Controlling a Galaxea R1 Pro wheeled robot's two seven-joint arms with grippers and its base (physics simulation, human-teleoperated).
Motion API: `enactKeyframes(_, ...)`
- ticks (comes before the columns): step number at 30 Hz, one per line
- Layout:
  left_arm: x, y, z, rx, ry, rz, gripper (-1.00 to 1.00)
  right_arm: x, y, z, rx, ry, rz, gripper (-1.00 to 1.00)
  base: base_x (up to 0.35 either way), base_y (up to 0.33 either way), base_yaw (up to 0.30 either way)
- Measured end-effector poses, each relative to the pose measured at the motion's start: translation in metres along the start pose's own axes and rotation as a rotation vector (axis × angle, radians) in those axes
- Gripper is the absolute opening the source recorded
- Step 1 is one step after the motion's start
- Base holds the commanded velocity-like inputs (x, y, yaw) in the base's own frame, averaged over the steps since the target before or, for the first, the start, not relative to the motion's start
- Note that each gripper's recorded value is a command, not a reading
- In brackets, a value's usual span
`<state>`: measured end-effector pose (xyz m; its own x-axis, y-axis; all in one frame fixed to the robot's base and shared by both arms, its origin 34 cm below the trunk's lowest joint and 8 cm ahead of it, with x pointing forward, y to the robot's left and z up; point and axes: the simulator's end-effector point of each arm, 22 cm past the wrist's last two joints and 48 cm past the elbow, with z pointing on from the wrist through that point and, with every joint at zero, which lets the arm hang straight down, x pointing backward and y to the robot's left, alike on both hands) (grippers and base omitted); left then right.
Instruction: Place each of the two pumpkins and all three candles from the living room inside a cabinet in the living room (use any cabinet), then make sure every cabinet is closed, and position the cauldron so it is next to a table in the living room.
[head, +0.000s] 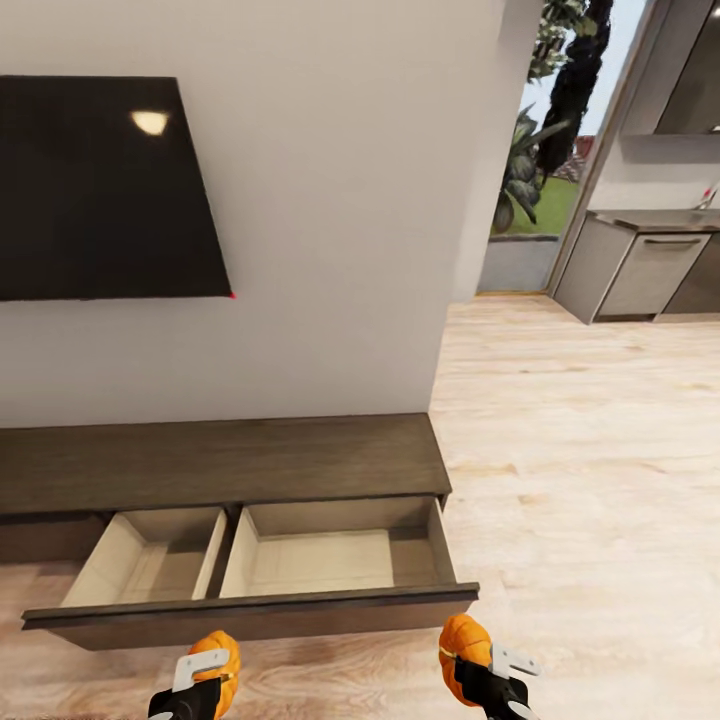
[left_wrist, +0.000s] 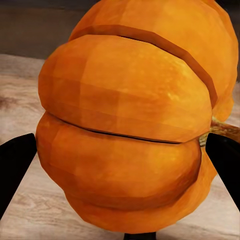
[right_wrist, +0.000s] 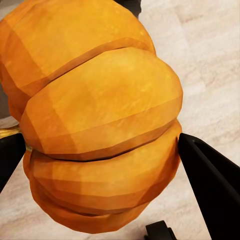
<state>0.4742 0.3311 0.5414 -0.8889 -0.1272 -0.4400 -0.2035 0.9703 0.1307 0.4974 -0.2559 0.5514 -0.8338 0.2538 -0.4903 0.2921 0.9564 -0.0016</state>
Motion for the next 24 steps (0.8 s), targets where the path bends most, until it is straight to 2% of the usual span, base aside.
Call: enactKeyframes(24, -0.009, 0.006, -0.027, -0.011, 0.003, -0.012, -1.00, -0.012, 0.001, -0.026, -0.010, 0.002, 0.000, -1.00, 0.000, 0.000, 0.003)
